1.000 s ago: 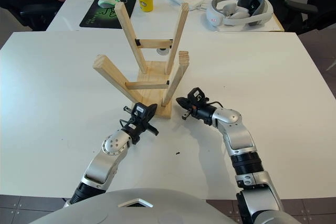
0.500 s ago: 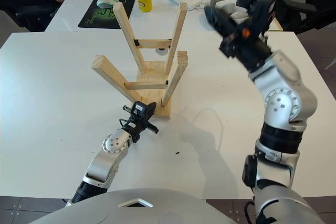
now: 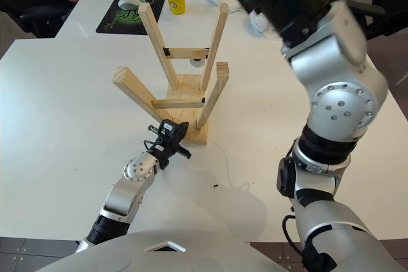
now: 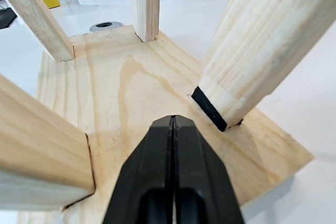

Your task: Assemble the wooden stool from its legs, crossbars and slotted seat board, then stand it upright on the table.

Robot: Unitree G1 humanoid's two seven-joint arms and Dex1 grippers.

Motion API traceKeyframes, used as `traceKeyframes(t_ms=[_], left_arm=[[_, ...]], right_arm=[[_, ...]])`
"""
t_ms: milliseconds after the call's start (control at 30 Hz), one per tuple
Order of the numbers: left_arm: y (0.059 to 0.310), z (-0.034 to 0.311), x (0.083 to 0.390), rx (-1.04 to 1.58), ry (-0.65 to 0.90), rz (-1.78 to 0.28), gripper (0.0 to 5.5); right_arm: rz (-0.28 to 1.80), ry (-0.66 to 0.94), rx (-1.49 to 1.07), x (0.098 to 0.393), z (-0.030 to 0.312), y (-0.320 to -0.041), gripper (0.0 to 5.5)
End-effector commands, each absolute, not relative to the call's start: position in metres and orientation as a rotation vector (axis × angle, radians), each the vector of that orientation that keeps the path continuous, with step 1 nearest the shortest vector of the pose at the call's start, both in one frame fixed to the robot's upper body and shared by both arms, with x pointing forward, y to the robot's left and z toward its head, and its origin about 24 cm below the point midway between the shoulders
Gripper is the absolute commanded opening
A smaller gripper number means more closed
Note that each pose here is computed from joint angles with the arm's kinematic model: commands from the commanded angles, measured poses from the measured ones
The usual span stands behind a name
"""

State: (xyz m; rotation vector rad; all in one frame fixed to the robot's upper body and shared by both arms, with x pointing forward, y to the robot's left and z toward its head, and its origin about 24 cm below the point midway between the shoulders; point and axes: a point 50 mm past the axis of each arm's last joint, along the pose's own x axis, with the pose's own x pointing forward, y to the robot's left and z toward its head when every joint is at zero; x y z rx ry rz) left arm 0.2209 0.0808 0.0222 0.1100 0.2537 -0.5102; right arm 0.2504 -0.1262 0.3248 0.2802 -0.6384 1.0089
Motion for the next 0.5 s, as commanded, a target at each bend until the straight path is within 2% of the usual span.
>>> traceKeyframes(t_ms=[33,167,233,267,300,333,367,400,467,500], left_arm=[[0.093,0.001,0.213,0.142,0.391,-0.482,0.01],[0.094,0.000,0.213,0.147,0.396,-0.478,0.01],[0.094,0.000,0.212,0.145,0.399,-0.476,0.01],[0.093,-0.001,0.212,0.146,0.400,-0.484,0.01],[0.092,-0.001,0.211,0.146,0.401,-0.490,0.01],[0.091,-0.001,0.211,0.147,0.401,-0.495,0.01],[0.090,0.000,0.212,0.150,0.401,-0.513,0.01],[0.089,0.000,0.213,0.152,0.400,-0.525,0.01],[0.089,0.001,0.213,0.150,0.401,-0.529,0.01],[0.090,0.001,0.214,0.148,0.403,-0.524,0.01]], right_arm=[[1.004,-0.693,0.296,0.247,0.338,-0.133,0.00],[1.005,-0.700,0.296,0.245,0.340,-0.133,0.00],[1.036,-0.563,0.320,0.252,0.314,-0.126,0.00],[1.013,-0.323,0.319,0.261,0.262,-0.114,0.00],[0.998,-0.156,0.319,0.261,0.223,-0.106,0.00],[0.987,-0.058,0.318,0.258,0.199,-0.102,0.00],[0.997,0.114,0.283,0.242,0.156,-0.092,0.00],[1.012,0.205,0.263,0.229,0.133,-0.087,0.00],[1.013,0.215,0.242,0.221,0.127,-0.077,0.00],[0.987,0.100,0.213,0.233,0.146,-0.079,0.00]])
